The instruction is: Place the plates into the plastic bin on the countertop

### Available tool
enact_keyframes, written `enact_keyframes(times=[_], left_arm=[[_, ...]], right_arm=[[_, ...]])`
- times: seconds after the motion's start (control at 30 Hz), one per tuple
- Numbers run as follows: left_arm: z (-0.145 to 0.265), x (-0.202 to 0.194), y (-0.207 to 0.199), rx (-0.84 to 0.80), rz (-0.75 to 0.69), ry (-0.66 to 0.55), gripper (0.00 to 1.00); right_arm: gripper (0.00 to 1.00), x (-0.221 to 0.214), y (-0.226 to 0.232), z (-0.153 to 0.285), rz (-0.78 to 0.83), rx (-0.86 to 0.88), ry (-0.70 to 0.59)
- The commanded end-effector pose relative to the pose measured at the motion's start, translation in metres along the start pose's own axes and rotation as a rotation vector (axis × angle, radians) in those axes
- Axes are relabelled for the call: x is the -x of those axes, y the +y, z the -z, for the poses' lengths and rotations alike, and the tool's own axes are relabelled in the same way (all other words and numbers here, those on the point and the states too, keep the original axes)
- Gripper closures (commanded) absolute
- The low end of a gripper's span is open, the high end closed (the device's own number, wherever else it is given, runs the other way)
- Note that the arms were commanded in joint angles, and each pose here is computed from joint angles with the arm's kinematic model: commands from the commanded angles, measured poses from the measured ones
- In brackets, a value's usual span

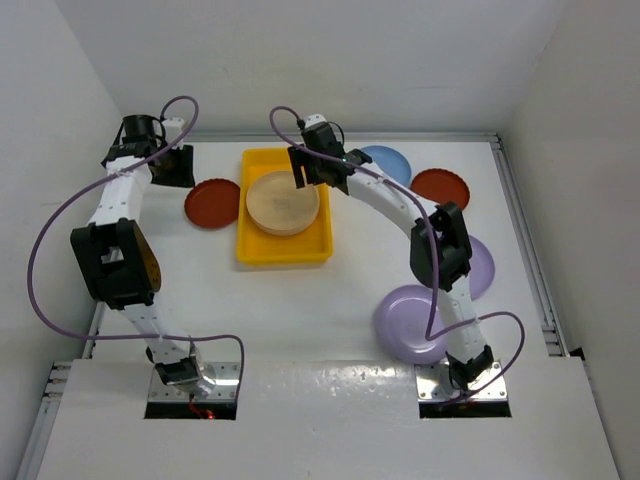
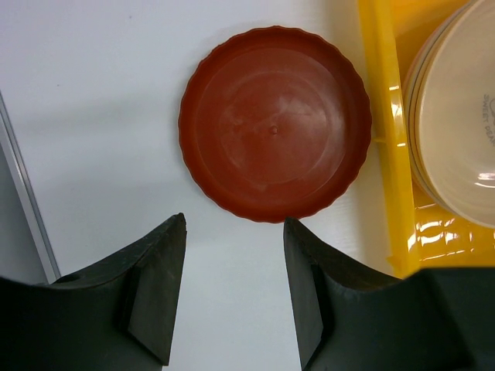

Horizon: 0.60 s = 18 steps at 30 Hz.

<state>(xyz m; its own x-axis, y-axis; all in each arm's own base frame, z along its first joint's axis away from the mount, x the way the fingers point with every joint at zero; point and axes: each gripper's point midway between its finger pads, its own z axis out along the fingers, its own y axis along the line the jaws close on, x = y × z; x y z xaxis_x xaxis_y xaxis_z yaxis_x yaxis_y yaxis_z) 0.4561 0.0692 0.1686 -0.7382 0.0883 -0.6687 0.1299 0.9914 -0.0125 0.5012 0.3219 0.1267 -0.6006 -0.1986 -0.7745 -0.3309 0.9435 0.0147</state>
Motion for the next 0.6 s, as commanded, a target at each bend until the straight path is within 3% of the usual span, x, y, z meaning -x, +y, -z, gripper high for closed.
enact_keyframes(times=[0.0,0.13,0.23,0.27,0.3,0.33,0.37,0.4,0.47,0.57], left_arm=[[0.004,0.018,0.007,0.008,-0.011,-0.052,0.44],[0.004,0.016,0.006,0.006,-0.008,-0.044,0.44],[0.008,0.018,0.008,0.017,-0.021,-0.050,0.44],[0.008,0.018,0.008,0.017,-0.021,-0.050,0.44],[0.006,0.013,0.007,0.015,-0.018,-0.040,0.44],[0.006,0.013,0.007,0.015,-0.018,-0.040,0.44],[0.006,0.013,0.007,0.015,-0.018,-0.040,0.44],[0.002,0.010,0.007,0.012,-0.016,-0.028,0.44],[-0.003,0.008,0.004,0.003,-0.020,-0.018,0.44],[-0.009,0.012,-0.001,-0.013,-0.017,-0.019,0.44]], right_arm=[[0.28,0.032,-0.013,0.020,0.054,-0.069,-0.099],[0.22,0.050,-0.041,0.056,0.019,-0.162,-0.120],[0.17,0.023,-0.078,0.090,-0.052,-0.142,-0.034],[0.13,-0.012,-0.099,0.093,-0.080,-0.154,0.066],[0.12,-0.003,-0.125,0.126,-0.144,-0.176,0.033],[0.12,-0.019,-0.147,0.132,-0.259,-0.204,0.068],[0.11,-0.090,-0.158,0.136,-0.292,-0.232,0.252],[0.11,-0.088,-0.183,0.167,-0.404,-0.271,0.203],[0.12,-0.175,-0.209,0.179,-0.588,-0.343,0.355],[0.15,-0.226,-0.250,0.217,-0.788,-0.463,0.312]])
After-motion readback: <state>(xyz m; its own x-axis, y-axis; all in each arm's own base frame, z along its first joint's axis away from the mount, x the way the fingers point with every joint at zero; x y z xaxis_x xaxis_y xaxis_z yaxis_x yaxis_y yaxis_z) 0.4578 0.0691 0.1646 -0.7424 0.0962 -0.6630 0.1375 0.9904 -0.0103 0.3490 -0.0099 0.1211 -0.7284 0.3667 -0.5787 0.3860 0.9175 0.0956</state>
